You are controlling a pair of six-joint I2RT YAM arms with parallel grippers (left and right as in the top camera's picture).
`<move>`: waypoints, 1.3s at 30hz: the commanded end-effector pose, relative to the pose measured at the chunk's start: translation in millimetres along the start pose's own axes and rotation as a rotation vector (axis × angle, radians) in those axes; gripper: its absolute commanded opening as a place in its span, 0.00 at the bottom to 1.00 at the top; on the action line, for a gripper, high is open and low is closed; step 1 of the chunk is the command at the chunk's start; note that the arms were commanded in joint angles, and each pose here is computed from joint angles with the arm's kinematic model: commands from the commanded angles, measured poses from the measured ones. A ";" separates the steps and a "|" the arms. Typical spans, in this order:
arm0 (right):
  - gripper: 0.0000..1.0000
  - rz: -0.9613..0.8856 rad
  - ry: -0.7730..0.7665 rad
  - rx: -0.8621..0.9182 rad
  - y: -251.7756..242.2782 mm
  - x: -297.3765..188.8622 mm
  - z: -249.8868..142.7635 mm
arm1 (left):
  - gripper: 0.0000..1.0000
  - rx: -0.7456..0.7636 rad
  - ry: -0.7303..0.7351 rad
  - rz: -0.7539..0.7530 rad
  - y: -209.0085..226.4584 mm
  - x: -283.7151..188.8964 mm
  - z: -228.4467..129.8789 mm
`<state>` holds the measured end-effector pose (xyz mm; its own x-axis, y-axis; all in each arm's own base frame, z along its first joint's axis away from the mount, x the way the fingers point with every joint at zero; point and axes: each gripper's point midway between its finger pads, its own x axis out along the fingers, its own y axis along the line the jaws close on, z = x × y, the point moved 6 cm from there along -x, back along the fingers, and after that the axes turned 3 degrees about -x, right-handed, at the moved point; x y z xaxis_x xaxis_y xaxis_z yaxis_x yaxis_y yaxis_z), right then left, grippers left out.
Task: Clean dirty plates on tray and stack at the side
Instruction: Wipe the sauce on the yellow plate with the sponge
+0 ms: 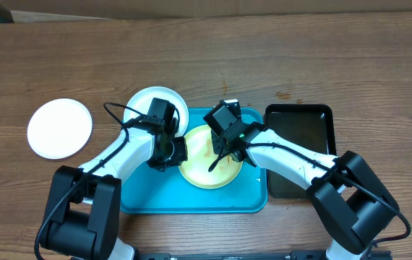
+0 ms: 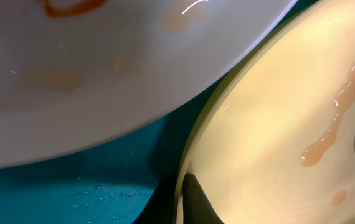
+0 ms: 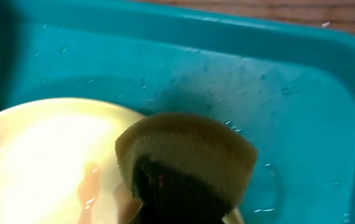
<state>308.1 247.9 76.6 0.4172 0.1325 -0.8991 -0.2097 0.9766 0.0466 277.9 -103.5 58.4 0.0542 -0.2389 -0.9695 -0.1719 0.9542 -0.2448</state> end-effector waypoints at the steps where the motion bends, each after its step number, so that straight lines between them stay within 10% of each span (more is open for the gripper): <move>1: 0.04 0.100 0.075 0.004 10.2 -0.4 -12.8 | 0.04 -0.009 0.051 0.096 16.6 18.9 -12.1; 13: 0.06 0.217 0.088 0.029 21.6 -35.3 -3.8 | 0.04 -0.009 0.051 0.096 16.6 18.9 -12.1; 17: 0.60 0.220 0.078 0.003 19.7 -47.3 -2.3 | 0.04 -0.009 0.051 0.096 16.6 18.9 -12.1; 24: 0.76 0.183 0.129 -0.044 22.3 -33.2 -25.4 | 0.04 -0.009 0.051 0.096 16.6 18.9 -12.1; 29: 0.72 0.072 0.098 -0.068 16.2 -20.1 -28.6 | 0.04 -0.009 0.051 0.096 16.7 18.9 -12.2; 35: 0.09 0.064 0.104 -0.068 14.8 -20.1 -29.7 | 0.04 -0.009 0.050 0.100 17.2 18.9 -12.2; 39: 0.04 0.037 0.154 -0.027 10.0 -20.9 -38.5 | 0.04 -0.009 0.052 0.101 17.3 18.9 -12.5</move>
<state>266.5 254.3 83.2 0.2838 0.1748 -0.9428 -0.2926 0.9521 0.0885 277.9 -103.5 58.4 0.0542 -0.2389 -0.9695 -0.1719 0.9542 -0.2448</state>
